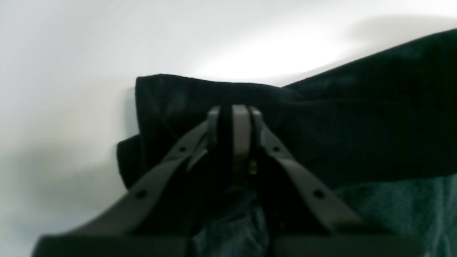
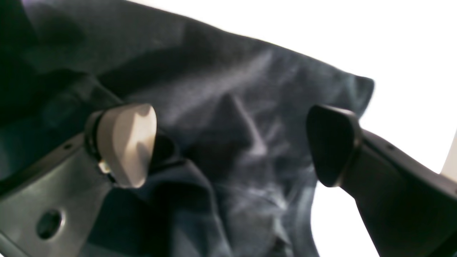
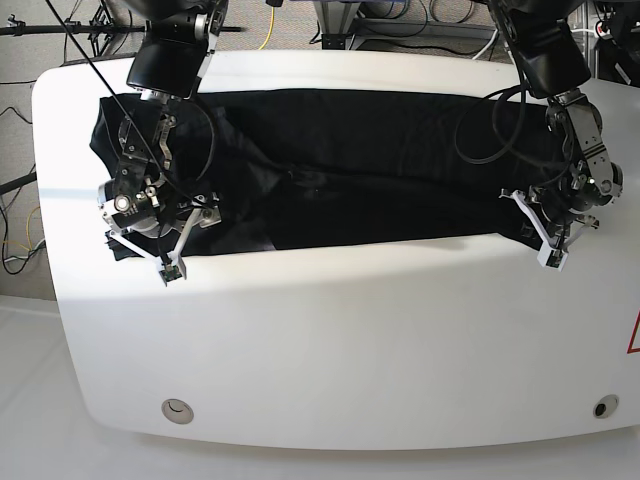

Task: Fold the T-shirt properly
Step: 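Shift the right gripper with its held strip end outward and back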

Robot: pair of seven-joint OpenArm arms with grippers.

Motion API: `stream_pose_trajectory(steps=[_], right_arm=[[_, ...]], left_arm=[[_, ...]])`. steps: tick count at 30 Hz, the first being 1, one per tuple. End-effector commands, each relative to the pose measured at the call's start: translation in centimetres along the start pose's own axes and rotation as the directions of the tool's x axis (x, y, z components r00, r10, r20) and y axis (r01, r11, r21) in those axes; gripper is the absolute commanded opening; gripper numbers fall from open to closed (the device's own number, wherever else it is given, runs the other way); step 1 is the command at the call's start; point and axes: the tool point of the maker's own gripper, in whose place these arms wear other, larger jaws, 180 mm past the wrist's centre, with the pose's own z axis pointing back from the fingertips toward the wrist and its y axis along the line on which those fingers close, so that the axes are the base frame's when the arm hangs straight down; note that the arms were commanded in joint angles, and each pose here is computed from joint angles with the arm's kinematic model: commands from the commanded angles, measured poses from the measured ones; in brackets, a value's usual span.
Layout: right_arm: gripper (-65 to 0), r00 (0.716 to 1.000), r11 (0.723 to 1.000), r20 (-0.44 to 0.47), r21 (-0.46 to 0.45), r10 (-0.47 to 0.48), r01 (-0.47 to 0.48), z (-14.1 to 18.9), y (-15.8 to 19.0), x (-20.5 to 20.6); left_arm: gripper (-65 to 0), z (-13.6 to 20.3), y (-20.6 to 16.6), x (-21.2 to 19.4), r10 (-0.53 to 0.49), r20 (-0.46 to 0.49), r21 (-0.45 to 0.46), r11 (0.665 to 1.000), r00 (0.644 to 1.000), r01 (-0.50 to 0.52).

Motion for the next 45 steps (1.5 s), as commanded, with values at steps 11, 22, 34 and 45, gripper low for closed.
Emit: stream_pose_trajectory(steps=[11,22,34,45], right_arm=[[0.0,1.0,0.995,0.0,-0.101,0.026,-0.026,1.9,-5.1,0.0],[-4.6,0.985,0.985,0.148,-0.136,-0.087,0.108,1.9,-9.6,0.9],[-5.6,0.97,0.984,0.2,-0.091,-0.135,0.156,0.3,-10.5,2.0],[-5.5,0.957,0.974,0.207,-0.055,-0.204,0.22,-1.1,-13.0,3.9]], left_arm=[[-60.7,0.9,1.2,1.9,-0.013,0.063,0.032,0.999,0.998,0.011],[-60.0,2.9,0.9,4.0,-0.071,0.154,0.063,0.996,0.986,0.062],[-60.4,2.8,1.2,4.7,-0.066,0.175,0.072,0.996,0.982,0.054],[-61.5,2.4,1.3,4.0,-0.066,0.144,0.07,0.996,0.987,0.056]])
